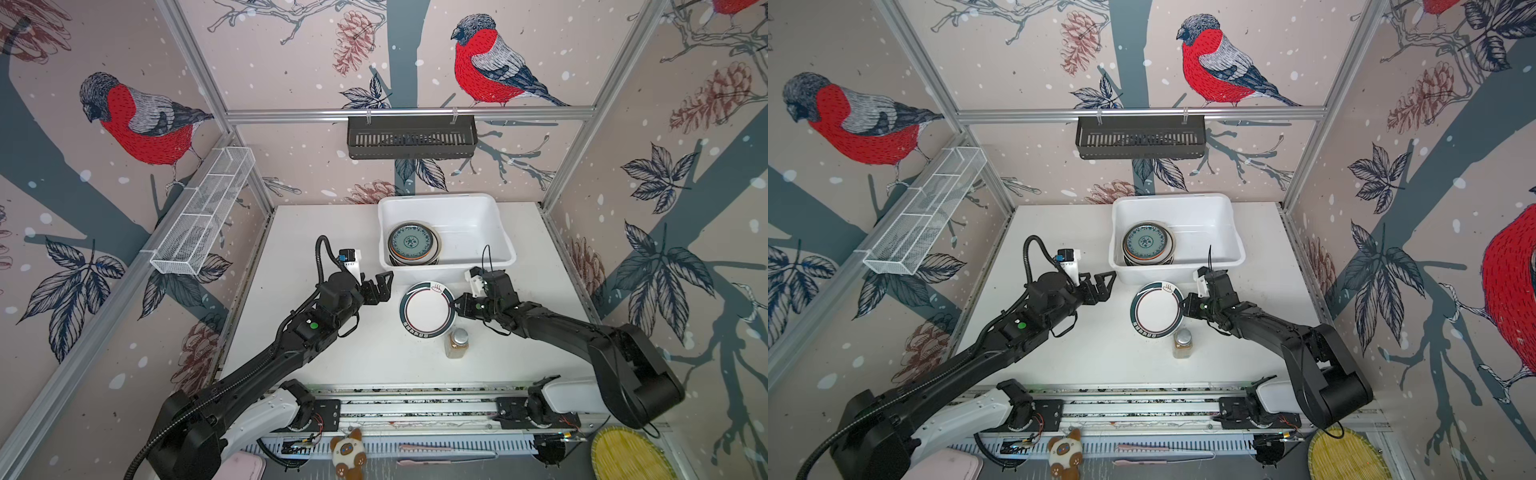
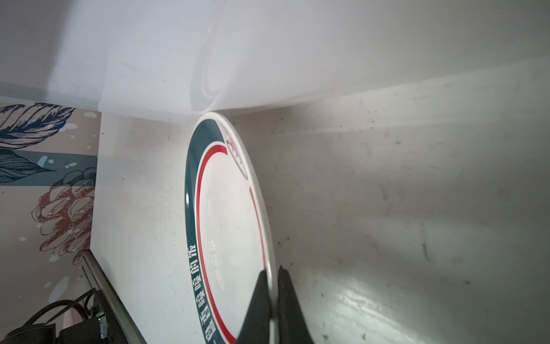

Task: Place the plates into the plastic bin on the countertop
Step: 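Grasp the green-rimmed white plate's edge with the right gripper and tilt it up, then carry the green-rimmed white plate with the right gripper into the bin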

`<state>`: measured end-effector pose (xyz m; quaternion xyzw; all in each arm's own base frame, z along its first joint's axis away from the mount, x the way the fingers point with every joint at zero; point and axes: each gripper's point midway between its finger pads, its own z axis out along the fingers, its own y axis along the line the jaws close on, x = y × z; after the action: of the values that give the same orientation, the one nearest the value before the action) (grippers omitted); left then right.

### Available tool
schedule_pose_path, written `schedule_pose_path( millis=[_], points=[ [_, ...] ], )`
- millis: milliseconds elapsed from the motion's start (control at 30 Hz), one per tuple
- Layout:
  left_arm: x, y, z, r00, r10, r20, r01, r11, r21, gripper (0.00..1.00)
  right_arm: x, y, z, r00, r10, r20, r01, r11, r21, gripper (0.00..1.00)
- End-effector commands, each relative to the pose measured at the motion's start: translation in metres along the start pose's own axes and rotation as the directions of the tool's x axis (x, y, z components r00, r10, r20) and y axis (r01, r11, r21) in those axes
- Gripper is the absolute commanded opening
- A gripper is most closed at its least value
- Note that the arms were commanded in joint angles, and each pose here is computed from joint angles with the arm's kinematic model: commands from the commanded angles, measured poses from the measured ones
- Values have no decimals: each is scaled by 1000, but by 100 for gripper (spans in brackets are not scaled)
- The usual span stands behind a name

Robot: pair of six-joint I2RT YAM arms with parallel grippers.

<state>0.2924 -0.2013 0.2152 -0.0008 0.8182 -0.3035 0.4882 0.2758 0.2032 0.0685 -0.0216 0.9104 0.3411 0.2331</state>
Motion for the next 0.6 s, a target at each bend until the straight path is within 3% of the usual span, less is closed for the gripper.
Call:
schedule_pose_path(
  millis=[0, 367, 567],
  points=[
    [-3, 3, -1, 1000, -2, 21, 2, 1000, -15, 98, -14, 9, -5, 994, -102, 36, 101, 995, 11, 0],
    [-4, 5, -5, 999, 2, 36, -1, 1000, -16, 98, -31, 48, -17, 980, -192, 60, 197, 975, -98, 0],
    [-11, 3, -10, 998, 6, 60, -5, 1000, -12, 98, -37, 81, -29, 960, -267, 89, 279, 941, -191, 0]
  ],
)
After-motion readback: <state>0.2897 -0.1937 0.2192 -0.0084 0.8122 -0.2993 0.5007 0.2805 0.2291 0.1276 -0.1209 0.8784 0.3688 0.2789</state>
